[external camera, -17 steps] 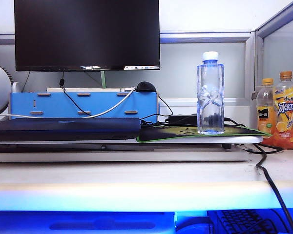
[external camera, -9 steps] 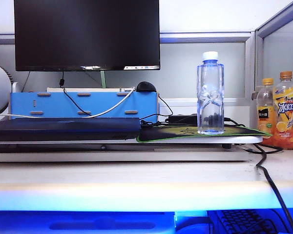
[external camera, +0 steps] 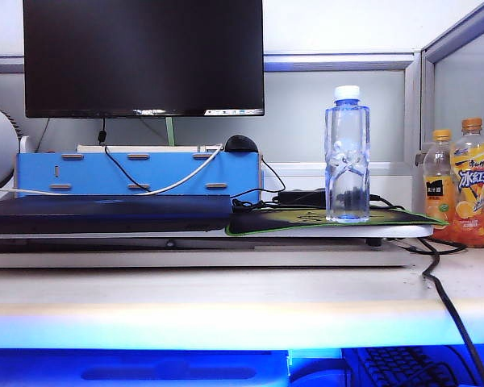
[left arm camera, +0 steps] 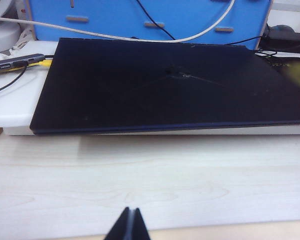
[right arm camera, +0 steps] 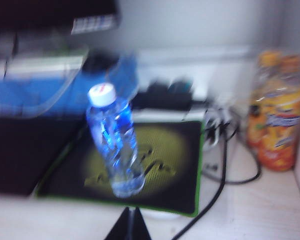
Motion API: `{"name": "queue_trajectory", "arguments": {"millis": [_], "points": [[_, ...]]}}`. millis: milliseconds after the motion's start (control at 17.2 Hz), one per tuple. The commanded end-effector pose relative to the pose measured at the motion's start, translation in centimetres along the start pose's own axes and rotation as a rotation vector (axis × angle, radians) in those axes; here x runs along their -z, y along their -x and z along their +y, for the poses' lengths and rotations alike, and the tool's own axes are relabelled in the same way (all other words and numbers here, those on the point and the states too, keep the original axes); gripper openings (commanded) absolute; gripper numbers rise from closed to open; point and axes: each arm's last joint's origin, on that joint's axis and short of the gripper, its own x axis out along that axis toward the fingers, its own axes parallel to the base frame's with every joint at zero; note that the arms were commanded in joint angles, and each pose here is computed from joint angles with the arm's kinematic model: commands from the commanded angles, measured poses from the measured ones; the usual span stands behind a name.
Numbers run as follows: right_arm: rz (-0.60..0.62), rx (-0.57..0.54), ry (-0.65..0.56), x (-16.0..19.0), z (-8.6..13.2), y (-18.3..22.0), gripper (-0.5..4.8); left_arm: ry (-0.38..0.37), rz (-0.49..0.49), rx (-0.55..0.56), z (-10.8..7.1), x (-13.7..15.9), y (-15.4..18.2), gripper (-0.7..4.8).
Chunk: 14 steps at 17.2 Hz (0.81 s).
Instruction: Pick up the mineral water bottle and place it on the laptop.
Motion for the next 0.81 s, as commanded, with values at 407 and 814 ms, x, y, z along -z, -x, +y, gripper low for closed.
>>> {"name": "queue_trajectory", "arguments": {"millis": [407,814], "points": [[0.396,-0.411,-0.116,-3.9,-0.2,-8.8,4.79,0.0,0.004,0.006,0.0,0.0,0.0,-0.02],[0.344,-0.144,0.183,-2.8,0.7,-13.0,4.79,0.0,0.004,0.006,0.0,0.0,0.0,-0.02]]}}
